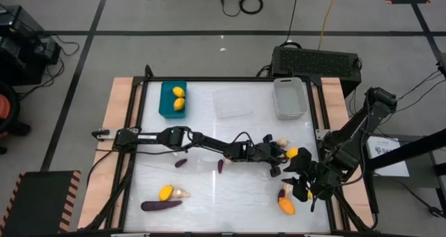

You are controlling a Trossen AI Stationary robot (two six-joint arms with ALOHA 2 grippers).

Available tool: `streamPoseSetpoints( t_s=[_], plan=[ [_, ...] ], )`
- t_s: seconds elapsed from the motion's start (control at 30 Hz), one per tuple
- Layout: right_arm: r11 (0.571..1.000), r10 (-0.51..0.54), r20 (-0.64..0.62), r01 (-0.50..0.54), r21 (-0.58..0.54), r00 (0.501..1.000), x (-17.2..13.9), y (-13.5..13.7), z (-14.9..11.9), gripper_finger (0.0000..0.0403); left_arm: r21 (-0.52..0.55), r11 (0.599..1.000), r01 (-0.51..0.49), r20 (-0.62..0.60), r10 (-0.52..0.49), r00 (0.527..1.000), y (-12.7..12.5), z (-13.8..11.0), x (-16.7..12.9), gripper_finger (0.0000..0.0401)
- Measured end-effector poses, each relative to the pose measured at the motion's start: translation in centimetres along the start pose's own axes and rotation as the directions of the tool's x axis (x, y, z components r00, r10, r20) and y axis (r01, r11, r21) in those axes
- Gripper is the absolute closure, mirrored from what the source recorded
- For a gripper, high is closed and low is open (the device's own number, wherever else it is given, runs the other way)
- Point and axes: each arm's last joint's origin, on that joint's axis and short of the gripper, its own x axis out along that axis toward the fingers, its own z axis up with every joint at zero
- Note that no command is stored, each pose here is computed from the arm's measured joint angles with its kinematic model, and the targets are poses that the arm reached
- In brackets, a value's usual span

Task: Sort produce into baskets
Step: Put the lemon into the blue bin

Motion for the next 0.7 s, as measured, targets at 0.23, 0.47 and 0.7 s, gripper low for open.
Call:
streamPoseSetpoints(
  t_s=[0.23, 0.47, 0.7],
  plan=[
    [1.000, 0.001, 0.000, -0.001, 0.005, 1.000, 0.0, 0.0, 0.0, 0.0218, 0.005, 1.000, -0.003, -0.026, 0.003, 1.000, -0.2, 3.0, -1.3, 0.0296],
    [1.000, 0.003, 0.001, -0.003, 0.024, 1.000, 0.0, 0.0, 0.0, 0.0218, 0.035, 0.999, -0.015, -0.140, 0.019, 0.990, -0.2, 6.4, -3.5, 0.0296],
    [1.000, 0.007, 0.003, -0.007, 0.030, 1.000, 0.0, 0.1, 0.0, 0.0218, 0.154, 0.987, -0.049, -0.277, 0.090, 0.957, 0.1, 10.1, -6.9, 0.0296]
  ],
)
